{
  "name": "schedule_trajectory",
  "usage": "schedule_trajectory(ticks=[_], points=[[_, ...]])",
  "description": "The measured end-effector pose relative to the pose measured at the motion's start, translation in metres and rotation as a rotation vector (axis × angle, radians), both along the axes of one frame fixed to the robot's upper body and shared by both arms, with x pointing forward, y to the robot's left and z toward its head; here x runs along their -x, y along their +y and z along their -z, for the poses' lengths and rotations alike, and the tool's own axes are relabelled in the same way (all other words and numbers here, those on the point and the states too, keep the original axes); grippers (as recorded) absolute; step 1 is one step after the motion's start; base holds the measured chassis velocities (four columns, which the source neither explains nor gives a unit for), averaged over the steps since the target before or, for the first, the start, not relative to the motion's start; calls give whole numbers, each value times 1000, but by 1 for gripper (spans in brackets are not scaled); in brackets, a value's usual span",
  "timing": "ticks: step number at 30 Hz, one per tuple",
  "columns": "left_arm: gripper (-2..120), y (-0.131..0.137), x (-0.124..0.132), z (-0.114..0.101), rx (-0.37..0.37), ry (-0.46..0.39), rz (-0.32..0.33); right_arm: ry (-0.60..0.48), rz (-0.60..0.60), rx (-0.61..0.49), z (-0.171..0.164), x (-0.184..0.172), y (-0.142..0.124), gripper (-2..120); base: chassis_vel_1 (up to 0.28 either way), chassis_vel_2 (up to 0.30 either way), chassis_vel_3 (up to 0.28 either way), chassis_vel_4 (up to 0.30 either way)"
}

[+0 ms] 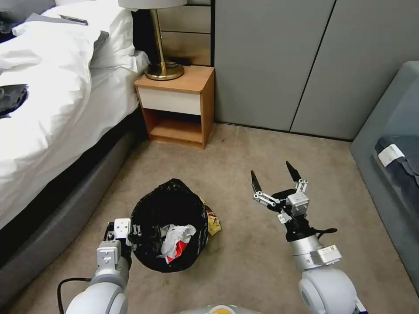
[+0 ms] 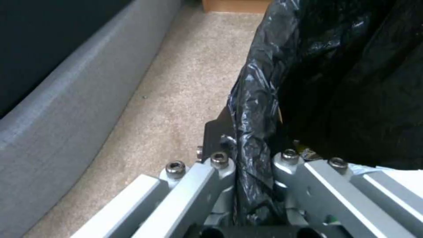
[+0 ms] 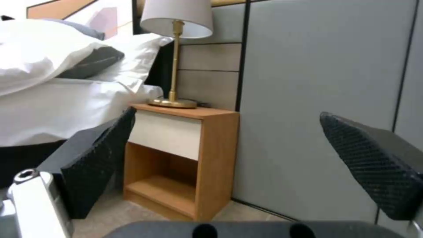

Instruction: Pick up the trash bin, then pick up the garbage from the floor and place it into the trash bin.

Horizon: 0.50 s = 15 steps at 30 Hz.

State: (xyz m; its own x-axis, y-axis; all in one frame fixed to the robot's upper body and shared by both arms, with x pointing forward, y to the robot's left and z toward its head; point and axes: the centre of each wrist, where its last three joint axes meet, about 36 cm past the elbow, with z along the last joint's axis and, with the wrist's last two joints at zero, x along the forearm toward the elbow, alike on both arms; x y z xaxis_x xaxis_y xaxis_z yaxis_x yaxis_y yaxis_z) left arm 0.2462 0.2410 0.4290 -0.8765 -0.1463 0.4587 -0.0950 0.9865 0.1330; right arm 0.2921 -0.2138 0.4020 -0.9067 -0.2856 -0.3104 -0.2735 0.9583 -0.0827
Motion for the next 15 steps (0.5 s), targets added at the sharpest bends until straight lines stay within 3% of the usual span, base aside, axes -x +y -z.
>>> schedule_trajectory(ticks=[15], points=[[3, 0, 0, -1, -1, 0, 2, -5, -19, 26, -8, -7, -3, 100, 66, 63, 59, 67]])
